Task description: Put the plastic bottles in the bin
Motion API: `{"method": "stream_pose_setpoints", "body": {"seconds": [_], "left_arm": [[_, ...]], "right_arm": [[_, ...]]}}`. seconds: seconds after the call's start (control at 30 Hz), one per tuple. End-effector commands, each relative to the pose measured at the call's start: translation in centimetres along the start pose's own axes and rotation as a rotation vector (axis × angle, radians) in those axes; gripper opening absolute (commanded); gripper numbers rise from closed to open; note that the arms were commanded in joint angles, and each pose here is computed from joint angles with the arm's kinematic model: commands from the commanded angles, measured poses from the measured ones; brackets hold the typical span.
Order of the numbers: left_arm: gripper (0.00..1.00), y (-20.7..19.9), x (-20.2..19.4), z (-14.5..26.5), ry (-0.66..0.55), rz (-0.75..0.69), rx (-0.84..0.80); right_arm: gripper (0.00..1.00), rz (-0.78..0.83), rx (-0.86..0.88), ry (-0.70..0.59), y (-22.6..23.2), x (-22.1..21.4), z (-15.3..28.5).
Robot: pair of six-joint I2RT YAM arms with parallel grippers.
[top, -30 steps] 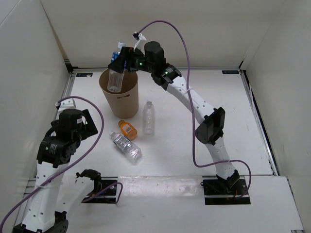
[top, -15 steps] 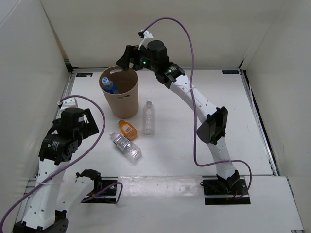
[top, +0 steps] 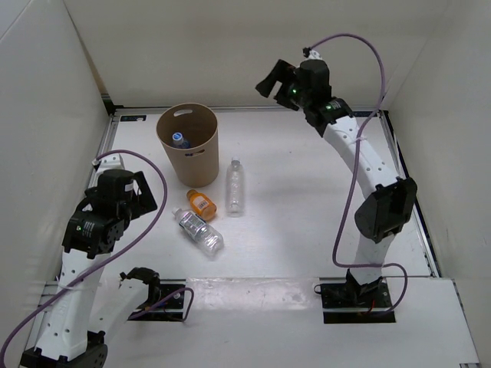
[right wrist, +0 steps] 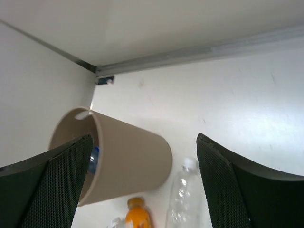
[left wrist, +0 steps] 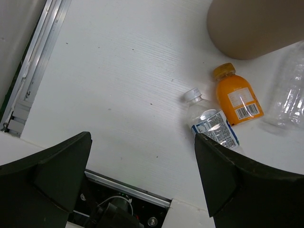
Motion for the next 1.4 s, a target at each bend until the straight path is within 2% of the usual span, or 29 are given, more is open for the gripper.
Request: {"method": "stream_pose_setpoints", "body": {"seconds": [0.0,0.03,0.1,0.13,0.2,0.23,0.27,0.3,0.37,0.97,1.13,1.37], "left_arm": [[1.0,-0.4,0.1,-0.3,-0.01,0.009,-0.021],[1.0,-0.4,0.1,-0.3,-0.009,0.011,-0.018],[1.0,-0.4,0.0,-0.4,-0.003,0.012,-0.02],[1.0,-0.5,-0.1,-0.4,-0.004,0.013,-0.024],[1.0,-0.5,-0.1,-0.4,-0.006,0.017,-0.025],[1.0,-0.5,-0.1,-0.4,-0.003,0.011,-0.026],[1.0,-0.5,-0.1,-0.3,-0.004,0.015,-0.029],[1.0,-0.4,-0.2,-0.4,-0.001,0.015,-0.026],[1.0,-0.4,-0.4,-0.3,0.003,0.013,-0.026],[1.0,-0.2,-0.6,-0.3,-0.005,0.011,-0.016],[1.0,-0.2,-0.7,-0.3,-0.001,0.012,-0.011],[1.0,-0.2,-0.7,-0.3,0.002,0.012,-0.012]], "right_arm": [[0.9,-0.148,-0.094,0.177,-2.4,-3.1,-0.1],[0.9,-0.209,-0.173,0.308,-4.0,-5.1,-0.3],[0.9,-0.278,-0.25,0.442,-6.1,-8.1,-2.2],[0.9,-0.328,-0.301,0.574,-6.7,-10.0,-1.6],[0.9,-0.352,-0.351,0.699,-8.0,-13.2,-3.9],[0.9,-0.415,-0.41,0.835,-8.4,-14.5,-2.9],[0.9,-0.416,-0.378,0.848,-7.2,-13.8,-3.4],[0.9,-0.454,-0.452,0.943,-8.8,-15.9,-3.9],[0.9,-0.471,-0.52,1.02,-10.5,-18.1,-4.8],[0.9,-0.543,-0.6,1.162,-12.2,-22.1,-5.1],[0.75,-0.562,-0.598,1.169,-12.3,-22.4,-5.2],[0.75,-0.591,-0.627,1.189,-13.1,-22.8,-5.0]]}}
Point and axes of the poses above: each gripper's point midway between its finger pads, its own z axis back along the fingers, its own y axis along the line the jaws close on, x = y × z, the point moved 9 cm from there along z, back along the fingers, and after that the axes turned 10 degrees about -z, right-handed, at the moved point
